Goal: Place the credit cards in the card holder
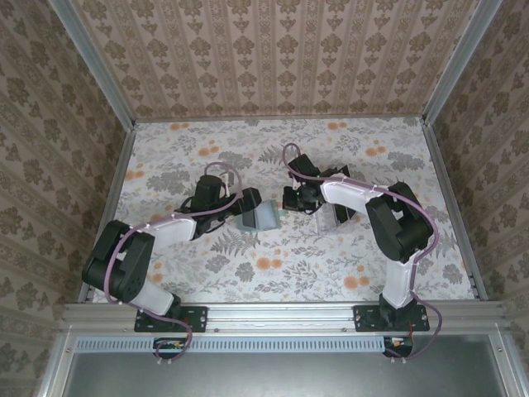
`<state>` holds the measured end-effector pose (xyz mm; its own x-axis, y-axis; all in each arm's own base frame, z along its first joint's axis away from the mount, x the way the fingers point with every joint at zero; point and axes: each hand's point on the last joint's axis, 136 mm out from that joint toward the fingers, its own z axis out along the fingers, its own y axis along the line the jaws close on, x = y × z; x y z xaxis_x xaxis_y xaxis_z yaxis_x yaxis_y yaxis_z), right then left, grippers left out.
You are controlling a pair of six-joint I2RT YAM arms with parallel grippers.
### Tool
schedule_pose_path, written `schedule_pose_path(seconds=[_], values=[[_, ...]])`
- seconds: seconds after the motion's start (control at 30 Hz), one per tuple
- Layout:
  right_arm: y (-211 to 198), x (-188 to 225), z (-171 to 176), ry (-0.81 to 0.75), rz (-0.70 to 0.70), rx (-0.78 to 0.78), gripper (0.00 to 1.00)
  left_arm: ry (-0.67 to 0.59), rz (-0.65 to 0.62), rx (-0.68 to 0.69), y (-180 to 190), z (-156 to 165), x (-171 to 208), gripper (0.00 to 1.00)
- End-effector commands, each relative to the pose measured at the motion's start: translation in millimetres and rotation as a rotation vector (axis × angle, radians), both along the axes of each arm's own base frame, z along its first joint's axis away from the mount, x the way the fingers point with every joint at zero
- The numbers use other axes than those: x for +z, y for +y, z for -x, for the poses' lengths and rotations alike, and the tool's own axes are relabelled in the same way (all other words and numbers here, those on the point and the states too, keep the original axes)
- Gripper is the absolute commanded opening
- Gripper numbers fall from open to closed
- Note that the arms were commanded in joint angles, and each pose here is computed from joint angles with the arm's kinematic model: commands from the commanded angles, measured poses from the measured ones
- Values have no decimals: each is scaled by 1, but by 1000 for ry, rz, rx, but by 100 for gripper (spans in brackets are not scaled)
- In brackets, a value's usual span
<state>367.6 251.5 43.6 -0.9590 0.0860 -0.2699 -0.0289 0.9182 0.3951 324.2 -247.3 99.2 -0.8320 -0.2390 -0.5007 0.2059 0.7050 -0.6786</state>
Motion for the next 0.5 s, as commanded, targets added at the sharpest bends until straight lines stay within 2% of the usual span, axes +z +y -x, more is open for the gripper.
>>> schedule_pose_path(seconds=[0.0, 0.23, 0.47], values=[[0, -5, 2, 14, -32, -10, 0, -73, 64, -37, -28, -4, 43, 100], [-1, -10, 4, 29, -81, -34, 0, -72, 101, -62, -69, 0, 43, 100], [-4, -11, 7, 33, -100, -45, 0, -24, 82, -37, -76, -1, 11, 100]])
